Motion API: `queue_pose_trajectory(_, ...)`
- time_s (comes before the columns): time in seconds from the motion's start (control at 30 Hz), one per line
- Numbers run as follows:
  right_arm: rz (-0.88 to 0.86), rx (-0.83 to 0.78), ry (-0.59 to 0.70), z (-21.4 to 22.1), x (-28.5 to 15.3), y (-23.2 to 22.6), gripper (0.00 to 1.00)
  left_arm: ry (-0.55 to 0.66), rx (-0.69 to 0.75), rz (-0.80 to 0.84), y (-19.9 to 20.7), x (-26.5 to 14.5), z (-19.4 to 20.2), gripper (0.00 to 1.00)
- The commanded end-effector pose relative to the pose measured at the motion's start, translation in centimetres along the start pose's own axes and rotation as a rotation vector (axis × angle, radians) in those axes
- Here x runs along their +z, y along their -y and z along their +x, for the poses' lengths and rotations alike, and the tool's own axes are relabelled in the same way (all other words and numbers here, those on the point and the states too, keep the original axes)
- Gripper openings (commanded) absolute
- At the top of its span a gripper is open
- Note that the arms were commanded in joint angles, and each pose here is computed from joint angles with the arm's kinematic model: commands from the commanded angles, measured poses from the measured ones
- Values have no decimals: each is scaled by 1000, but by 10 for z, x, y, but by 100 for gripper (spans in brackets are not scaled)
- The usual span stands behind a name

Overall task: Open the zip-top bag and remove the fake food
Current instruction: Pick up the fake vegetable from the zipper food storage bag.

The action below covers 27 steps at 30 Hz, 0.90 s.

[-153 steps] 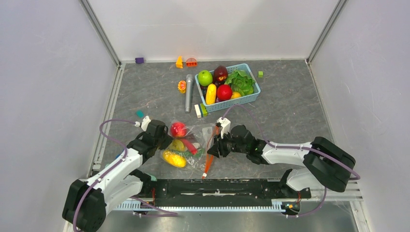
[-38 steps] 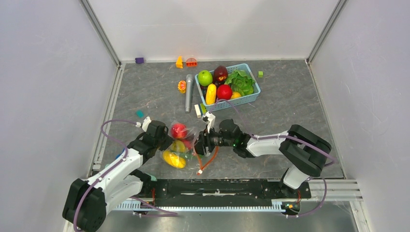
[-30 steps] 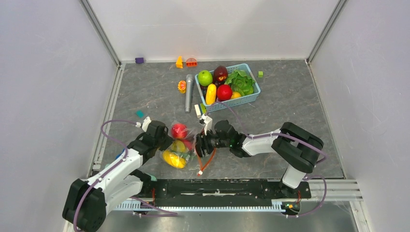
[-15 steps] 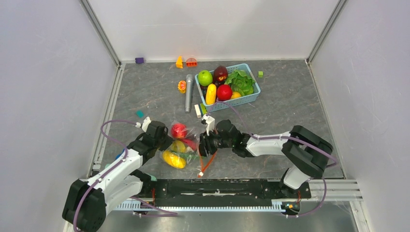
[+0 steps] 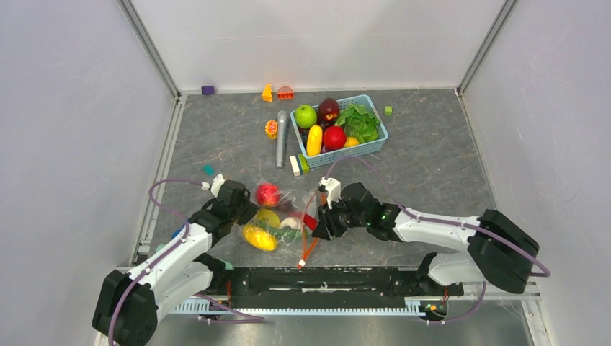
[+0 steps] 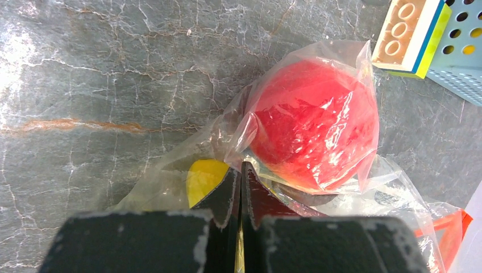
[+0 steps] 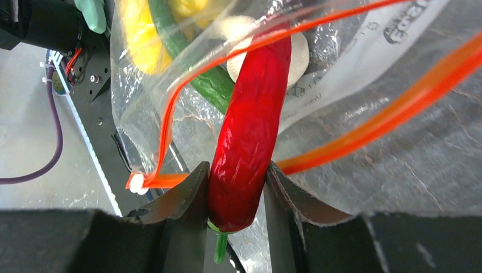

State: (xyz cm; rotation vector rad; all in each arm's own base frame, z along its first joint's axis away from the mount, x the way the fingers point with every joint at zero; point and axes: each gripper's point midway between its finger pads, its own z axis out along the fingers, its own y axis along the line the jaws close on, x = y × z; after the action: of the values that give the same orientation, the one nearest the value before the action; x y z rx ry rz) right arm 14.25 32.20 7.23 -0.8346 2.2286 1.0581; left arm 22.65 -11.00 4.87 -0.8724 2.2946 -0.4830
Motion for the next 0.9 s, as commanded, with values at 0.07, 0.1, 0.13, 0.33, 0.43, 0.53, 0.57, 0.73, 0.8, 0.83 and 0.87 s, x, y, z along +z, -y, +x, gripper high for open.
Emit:
queue_pose_trajectory(0.07, 83, -18, -15, 6, -33, 11, 27, 32, 7, 1, 1, -2, -7, 2)
queue_pose_trajectory(0.1, 99, -11, -17, 8, -39, 13, 27, 31, 9, 2, 1, -2, -6, 2)
queue_pose_trajectory(0.13, 114, -6, -16, 8, -44, 16, 27, 32, 8, 1, 1, -1, -7, 2)
queue_pose_trajectory(0.33, 202, 58, 15, 4, -81, 40, 26, 34, 9, -4, 0, -1, -7, 2)
queue_pose_trajectory(0.43, 256, 75, 46, -7, -102, 53, 26, 37, 11, -7, -1, 0, -7, 2)
queue_pose_trajectory(0.53, 314, 63, 87, -27, -124, 61, 27, 35, 10, -7, -1, 0, -7, 2)
queue_pose_trajectory(0.57, 337, 57, 100, -35, -130, 64, 27, 35, 10, -8, -1, 1, -7, 2)
queue_pose_trajectory(0.73, 438, 63, 161, -69, -156, 82, 27, 38, 14, -9, -2, 1, -7, 2)
queue_pose_trajectory(0.8, 468, 72, 195, -85, -165, 90, 27, 37, 15, -5, -2, 1, -6, 2)
queue_pose_trajectory(0.83, 486, 77, 213, -93, -169, 95, 27, 38, 17, -4, -2, 1, -7, 2)
queue_pose_trajectory(0.87, 501, 80, 232, -103, -174, 99, 27, 37, 18, -4, -2, 1, -6, 2)
